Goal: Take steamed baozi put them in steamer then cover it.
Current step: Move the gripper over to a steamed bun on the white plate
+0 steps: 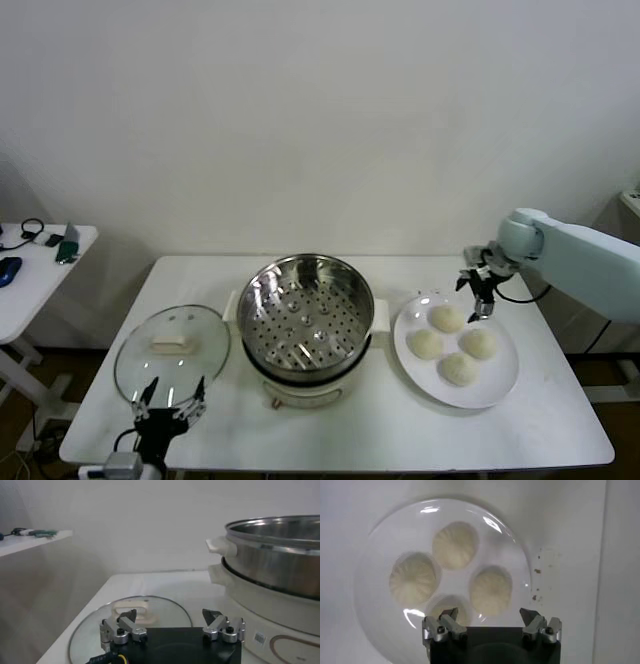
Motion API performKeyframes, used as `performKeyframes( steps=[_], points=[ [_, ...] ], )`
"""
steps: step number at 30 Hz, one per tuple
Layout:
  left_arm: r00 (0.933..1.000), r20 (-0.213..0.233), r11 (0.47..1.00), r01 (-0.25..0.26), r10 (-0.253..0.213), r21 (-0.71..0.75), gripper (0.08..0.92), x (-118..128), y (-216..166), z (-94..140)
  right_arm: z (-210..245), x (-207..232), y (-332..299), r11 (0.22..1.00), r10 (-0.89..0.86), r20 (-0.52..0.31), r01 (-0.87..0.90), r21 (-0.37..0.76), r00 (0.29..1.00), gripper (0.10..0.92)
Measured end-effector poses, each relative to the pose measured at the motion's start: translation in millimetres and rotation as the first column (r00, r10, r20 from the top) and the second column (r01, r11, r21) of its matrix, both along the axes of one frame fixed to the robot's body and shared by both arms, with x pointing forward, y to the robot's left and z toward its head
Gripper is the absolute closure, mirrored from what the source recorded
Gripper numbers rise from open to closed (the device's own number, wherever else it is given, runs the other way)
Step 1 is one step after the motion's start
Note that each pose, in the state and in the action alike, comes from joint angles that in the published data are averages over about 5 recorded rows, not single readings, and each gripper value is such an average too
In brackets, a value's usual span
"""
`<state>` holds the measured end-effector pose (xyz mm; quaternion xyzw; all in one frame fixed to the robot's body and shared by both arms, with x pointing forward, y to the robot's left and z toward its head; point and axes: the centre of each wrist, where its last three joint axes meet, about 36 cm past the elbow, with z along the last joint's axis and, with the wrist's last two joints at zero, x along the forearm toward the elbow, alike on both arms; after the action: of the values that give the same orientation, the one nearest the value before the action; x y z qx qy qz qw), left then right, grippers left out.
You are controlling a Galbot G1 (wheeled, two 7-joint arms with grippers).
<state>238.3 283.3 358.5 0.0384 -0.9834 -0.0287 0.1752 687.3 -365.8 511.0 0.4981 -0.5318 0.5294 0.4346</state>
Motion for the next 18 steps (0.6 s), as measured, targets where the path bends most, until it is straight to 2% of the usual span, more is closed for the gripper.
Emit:
performKeyframes(
  steps=[18],
  points=[
    [0.9999, -0.014, 1.000, 0.006, -0.005, 0.005, 0.177, -0.9, -0.7, -6.1, -47.6, 12.2, 9.0, 0.999, -0.036, -0.018, 0.036, -0.013, 0.999, 0.203]
  ],
)
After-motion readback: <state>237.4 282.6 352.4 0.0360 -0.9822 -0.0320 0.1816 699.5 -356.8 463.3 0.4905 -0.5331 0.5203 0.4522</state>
